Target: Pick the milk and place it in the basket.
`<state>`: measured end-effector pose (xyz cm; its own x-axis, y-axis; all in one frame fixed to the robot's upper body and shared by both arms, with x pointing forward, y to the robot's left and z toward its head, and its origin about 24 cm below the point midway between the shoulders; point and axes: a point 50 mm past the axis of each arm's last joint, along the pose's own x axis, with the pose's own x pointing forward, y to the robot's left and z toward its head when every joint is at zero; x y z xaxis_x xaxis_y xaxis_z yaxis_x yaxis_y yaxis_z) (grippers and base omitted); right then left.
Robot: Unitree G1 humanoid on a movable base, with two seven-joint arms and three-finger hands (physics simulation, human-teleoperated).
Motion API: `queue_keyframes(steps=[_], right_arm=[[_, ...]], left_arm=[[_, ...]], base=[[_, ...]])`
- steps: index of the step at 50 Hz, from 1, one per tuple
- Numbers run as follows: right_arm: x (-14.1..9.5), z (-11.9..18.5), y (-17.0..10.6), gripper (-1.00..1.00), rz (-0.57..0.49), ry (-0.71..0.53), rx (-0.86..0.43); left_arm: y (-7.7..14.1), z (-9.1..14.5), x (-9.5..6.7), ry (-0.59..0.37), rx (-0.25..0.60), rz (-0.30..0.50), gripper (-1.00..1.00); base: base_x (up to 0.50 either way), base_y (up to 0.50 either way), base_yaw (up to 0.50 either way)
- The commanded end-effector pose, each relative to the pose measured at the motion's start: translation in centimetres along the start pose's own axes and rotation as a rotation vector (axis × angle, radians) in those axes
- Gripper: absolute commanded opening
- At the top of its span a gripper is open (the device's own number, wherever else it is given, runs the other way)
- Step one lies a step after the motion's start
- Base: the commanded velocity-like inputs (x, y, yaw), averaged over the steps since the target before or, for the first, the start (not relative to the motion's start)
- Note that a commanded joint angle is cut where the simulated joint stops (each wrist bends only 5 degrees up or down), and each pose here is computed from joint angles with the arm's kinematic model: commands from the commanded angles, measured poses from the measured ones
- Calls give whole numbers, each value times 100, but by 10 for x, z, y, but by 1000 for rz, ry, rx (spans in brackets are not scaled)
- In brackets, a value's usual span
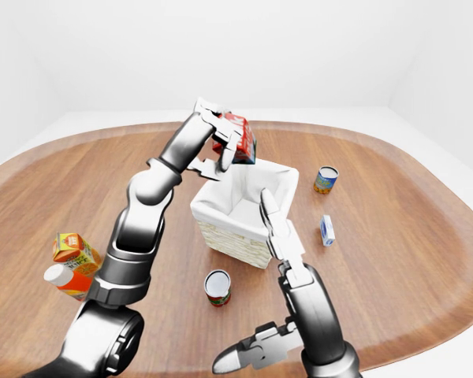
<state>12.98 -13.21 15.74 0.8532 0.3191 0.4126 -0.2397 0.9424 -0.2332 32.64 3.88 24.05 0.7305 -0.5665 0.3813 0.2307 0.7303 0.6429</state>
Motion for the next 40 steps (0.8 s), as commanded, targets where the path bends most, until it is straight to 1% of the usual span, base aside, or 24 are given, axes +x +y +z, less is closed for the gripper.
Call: queue_keyframes(steps=[1, 4, 8, 12, 18, 21, 40], right_arm=[[0, 2, -1, 100, -1, -8, 4], [0, 1, 0, 100, 1, -2, 4], [-1, 1, 0, 100, 2, -1, 5], [0, 0, 0, 100, 2, -1, 6], [-1, 1, 0, 100, 3, 0, 7], [-1, 0, 0, 100, 5, 4, 7], [-1, 1, 0, 100, 4, -1, 11]], left_arm=[[-9, -15, 15, 43, 8, 40, -100], [-21, -23, 12, 58, 1, 29, -100], [-28, -27, 11, 66, -7, 22, -100], [-34, -32, 13, 78, -16, 16, -100], [-44, -31, 17, 80, -21, 2, -100], [-44, -31, 19, 81, -23, 2, -100], [-54, -64, 16, 224, -23, -15, -100]], base=[[0, 0, 0], [0, 0, 0], [0, 0, 0], [0, 0, 0], [0, 0, 0], [0, 0, 0], [0, 0, 0]])
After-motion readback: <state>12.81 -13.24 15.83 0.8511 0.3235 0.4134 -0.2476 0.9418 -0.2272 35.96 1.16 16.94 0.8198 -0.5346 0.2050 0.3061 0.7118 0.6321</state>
